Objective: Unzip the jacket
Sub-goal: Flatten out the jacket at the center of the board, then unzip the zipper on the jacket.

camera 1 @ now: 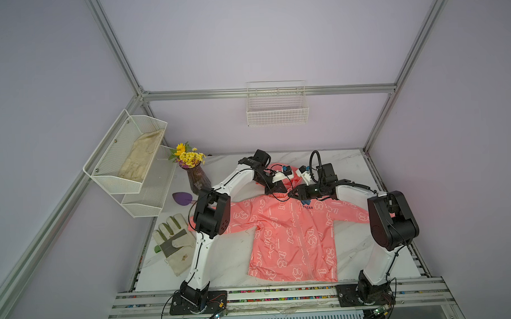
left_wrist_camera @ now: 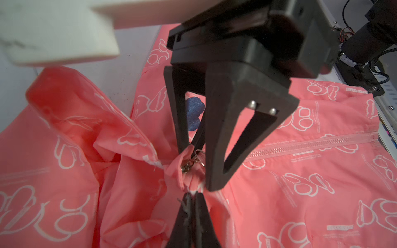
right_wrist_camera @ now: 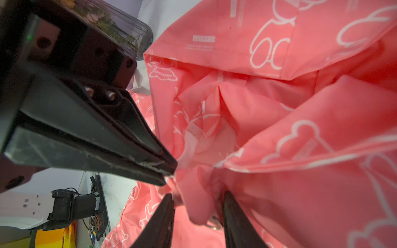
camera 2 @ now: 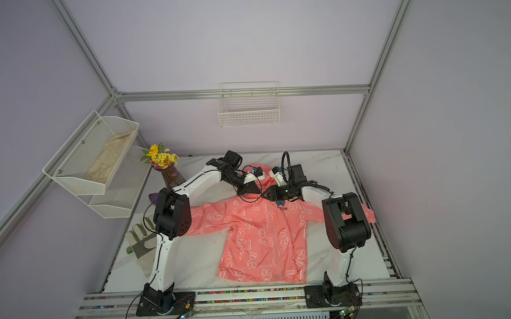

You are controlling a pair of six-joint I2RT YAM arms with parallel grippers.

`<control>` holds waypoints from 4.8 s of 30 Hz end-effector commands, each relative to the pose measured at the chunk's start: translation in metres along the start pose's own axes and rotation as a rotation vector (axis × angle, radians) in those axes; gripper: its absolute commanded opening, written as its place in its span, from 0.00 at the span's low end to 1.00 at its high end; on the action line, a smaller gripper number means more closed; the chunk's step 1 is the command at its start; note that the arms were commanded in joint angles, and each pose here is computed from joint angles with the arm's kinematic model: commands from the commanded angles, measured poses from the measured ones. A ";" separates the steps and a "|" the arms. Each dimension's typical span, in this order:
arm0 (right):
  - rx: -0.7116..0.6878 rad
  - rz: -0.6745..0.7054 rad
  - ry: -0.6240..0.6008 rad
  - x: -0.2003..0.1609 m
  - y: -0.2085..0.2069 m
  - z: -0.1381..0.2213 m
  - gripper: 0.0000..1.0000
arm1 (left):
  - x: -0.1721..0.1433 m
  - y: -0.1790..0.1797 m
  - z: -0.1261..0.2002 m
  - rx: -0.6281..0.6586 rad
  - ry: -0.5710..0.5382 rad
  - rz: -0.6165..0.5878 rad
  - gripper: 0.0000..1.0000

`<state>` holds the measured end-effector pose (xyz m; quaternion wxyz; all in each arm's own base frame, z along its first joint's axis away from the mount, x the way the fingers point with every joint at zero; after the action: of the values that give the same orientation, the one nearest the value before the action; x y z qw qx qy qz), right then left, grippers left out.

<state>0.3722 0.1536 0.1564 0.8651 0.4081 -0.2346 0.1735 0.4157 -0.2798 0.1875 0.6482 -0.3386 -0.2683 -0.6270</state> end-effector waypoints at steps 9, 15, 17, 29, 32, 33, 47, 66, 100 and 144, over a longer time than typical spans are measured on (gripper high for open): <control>-0.104 0.085 0.008 0.002 0.010 0.005 0.32 | 0.033 -0.016 0.026 0.019 -0.070 -0.053 0.00; -0.124 0.101 0.016 0.003 0.011 0.008 0.32 | 0.032 -0.015 0.026 0.020 -0.070 -0.054 0.00; -0.125 0.104 0.020 0.004 0.012 0.010 0.32 | 0.032 -0.015 0.025 0.023 -0.068 -0.053 0.00; -0.128 0.124 0.018 0.008 0.016 0.013 0.32 | 0.029 -0.014 0.023 0.020 -0.062 -0.045 0.00; -0.126 0.129 0.016 0.011 0.016 0.012 0.32 | 0.029 -0.014 0.023 0.019 -0.062 -0.044 0.00; -0.127 0.130 0.014 0.012 0.016 0.011 0.32 | 0.029 -0.014 0.023 0.019 -0.062 -0.043 0.00; -0.124 0.122 0.032 0.012 0.015 0.011 0.29 | 0.028 -0.012 0.022 0.028 -0.058 -0.036 0.00; -0.138 0.100 0.061 0.004 0.013 0.006 0.23 | 0.026 -0.007 0.020 0.054 -0.061 -0.020 0.00; -0.108 -0.107 0.166 -0.067 0.008 0.009 0.00 | 0.034 0.052 0.062 0.568 -0.195 0.122 0.00; -0.216 -0.453 0.183 -0.134 0.102 0.066 0.55 | 0.000 0.046 0.083 1.116 -0.136 0.068 1.00</control>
<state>0.1802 0.1499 0.1784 0.9254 0.3762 -0.0428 -0.0162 0.4891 -0.2145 0.1601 0.7940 -0.0433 -0.4678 -0.3858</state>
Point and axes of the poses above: each gripper's point midway between its finger pads, its own z axis back along the fingers, its own y axis along the line the jaws close on, x = y × z, the point moved 9 cm from there along z, back along the fingers, and after that the axes turned 2 degrees about z, right-handed, at the moved point
